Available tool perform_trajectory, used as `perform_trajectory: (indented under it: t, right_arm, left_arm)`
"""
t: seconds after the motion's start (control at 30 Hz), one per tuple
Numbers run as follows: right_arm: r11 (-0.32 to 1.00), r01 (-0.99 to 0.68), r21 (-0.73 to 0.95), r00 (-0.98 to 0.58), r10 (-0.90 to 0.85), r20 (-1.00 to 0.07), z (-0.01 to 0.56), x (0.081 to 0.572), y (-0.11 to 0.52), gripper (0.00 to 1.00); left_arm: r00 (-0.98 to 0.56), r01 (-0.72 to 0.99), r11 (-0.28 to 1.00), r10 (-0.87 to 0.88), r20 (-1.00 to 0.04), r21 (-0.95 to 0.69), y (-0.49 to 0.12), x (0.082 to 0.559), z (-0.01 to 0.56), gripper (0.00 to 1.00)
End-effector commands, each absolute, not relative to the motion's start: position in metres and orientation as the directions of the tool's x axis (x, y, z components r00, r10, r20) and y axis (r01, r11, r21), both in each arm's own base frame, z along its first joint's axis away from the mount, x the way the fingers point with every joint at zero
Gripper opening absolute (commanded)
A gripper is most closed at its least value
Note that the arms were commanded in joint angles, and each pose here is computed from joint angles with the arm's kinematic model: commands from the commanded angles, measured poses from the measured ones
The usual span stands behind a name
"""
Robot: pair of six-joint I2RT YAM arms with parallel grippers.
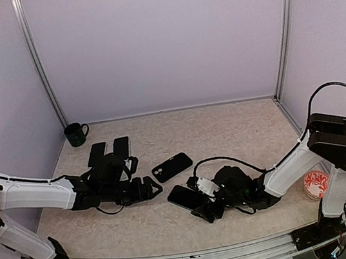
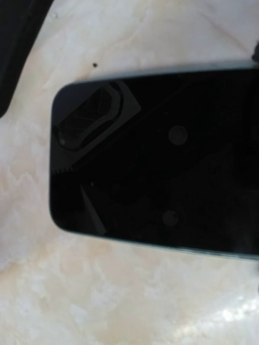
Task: Put the phone into the phone case
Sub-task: Pick up the phone at the center of the board, then pass from the right arm to the left
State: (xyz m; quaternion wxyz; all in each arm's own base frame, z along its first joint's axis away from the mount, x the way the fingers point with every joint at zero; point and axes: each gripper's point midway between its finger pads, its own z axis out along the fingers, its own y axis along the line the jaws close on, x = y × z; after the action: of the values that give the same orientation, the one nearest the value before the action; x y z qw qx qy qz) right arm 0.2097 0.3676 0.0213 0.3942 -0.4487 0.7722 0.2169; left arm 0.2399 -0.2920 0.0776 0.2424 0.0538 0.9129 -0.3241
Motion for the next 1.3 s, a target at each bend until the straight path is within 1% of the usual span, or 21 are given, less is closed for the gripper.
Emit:
perform_trajectory:
  t: [0.0, 0.07, 0.2, 0.4, 0.6, 0.93, 1.0, 1.27]
  right_arm:
    - [0.515, -0.857, -0.02, -0.321, -0.565, -0.76, -0.002, 0.207, 0.353, 0.82]
    - [0.513, -0.858, -0.022, -0.32, -0.567, -0.759, -0.004, 0.207, 0.353, 0.75]
    - [0.507, -0.861, -0.027, -0.313, -0.572, -0.758, -0.008, 0.207, 0.353, 0.66]
    - [0.506, -0.861, -0.054, -0.267, -0.539, -0.799, 0.013, 0.21, 0.355, 0.61]
    - [0.493, -0.866, -0.086, -0.206, -0.508, -0.837, 0.04, 0.211, 0.362, 0.61]
    - [0.482, -0.873, -0.076, -0.161, -0.431, -0.888, 0.075, 0.208, 0.368, 0.6]
    - [0.464, -0.88, -0.1, -0.126, -0.43, -0.894, 0.081, 0.207, 0.369, 0.6]
    - [0.434, -0.895, -0.104, -0.091, -0.406, -0.909, 0.092, 0.199, 0.378, 0.6]
  left_arm:
    - [-0.866, 0.254, 0.773, -0.086, -0.493, -0.581, -0.291, 0.244, 0.088, 0.85]
    - [-0.865, 0.255, 0.772, -0.087, -0.493, -0.583, -0.291, 0.244, 0.089, 0.85]
    - [-0.867, 0.256, 0.769, -0.086, -0.491, -0.585, -0.292, 0.244, 0.089, 0.85]
    - [-0.872, 0.27, 0.767, -0.062, -0.486, -0.581, -0.294, 0.243, 0.083, 0.86]
    - [-0.889, 0.266, 0.768, -0.039, -0.457, -0.582, -0.296, 0.24, 0.066, 0.86]
    - [-0.895, 0.303, 0.718, -0.012, -0.447, -0.626, -0.308, 0.234, 0.062, 0.86]
    - [-0.897, 0.315, 0.698, -0.004, -0.443, -0.643, -0.312, 0.232, 0.062, 0.86]
    - [-0.898, 0.362, 0.579, 0.007, -0.44, -0.73, -0.33, 0.222, 0.077, 0.86]
